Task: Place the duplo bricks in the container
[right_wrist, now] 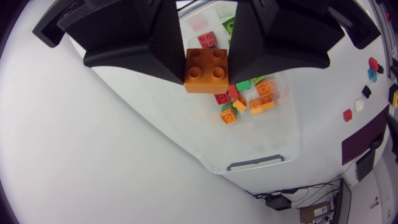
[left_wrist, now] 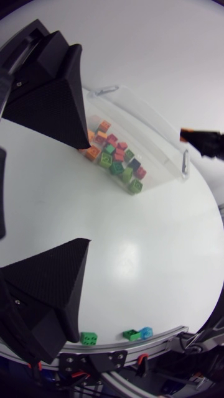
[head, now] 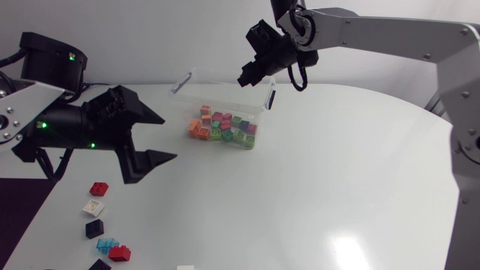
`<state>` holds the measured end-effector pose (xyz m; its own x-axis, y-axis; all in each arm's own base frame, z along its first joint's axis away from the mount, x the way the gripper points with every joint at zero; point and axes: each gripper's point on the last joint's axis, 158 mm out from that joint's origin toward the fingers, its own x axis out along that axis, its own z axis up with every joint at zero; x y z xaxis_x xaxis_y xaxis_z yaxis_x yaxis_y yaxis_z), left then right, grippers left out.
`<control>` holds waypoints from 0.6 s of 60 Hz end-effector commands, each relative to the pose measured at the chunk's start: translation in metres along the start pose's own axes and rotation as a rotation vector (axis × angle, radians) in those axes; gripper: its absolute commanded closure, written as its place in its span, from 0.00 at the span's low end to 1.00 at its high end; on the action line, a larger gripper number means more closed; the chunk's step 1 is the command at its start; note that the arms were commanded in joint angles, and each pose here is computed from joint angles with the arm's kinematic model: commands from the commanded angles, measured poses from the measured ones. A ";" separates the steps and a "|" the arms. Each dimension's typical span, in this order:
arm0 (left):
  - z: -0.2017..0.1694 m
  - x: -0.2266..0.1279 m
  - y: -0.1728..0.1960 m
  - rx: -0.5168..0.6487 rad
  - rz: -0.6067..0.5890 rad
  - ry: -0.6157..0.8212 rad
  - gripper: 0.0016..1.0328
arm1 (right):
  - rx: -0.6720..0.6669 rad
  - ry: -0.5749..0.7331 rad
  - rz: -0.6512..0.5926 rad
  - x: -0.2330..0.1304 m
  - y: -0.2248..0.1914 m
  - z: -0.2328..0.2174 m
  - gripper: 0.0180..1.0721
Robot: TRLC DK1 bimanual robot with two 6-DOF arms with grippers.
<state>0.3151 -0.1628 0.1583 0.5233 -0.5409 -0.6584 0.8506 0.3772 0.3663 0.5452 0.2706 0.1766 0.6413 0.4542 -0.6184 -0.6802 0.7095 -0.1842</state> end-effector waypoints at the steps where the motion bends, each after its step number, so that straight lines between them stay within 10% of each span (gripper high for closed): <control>1: -0.008 -0.001 -0.036 0.079 -0.091 0.015 0.04 | 0.034 0.001 -0.024 0.020 -0.014 0.001 0.51; 6: -0.019 -0.003 -0.067 0.127 -0.181 0.050 0.04 | 0.035 0.006 -0.038 0.023 -0.017 0.000 0.03; 36: -0.067 -0.004 -0.201 0.241 -0.574 0.229 0.04 | -0.033 0.040 -0.008 -0.097 0.025 -0.042 0.04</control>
<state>0.1540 -0.1908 0.0617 0.0467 -0.4708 -0.8810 0.9900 -0.0960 0.1038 0.4736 0.2320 0.1982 0.6377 0.4284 -0.6401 -0.6749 0.7113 -0.1963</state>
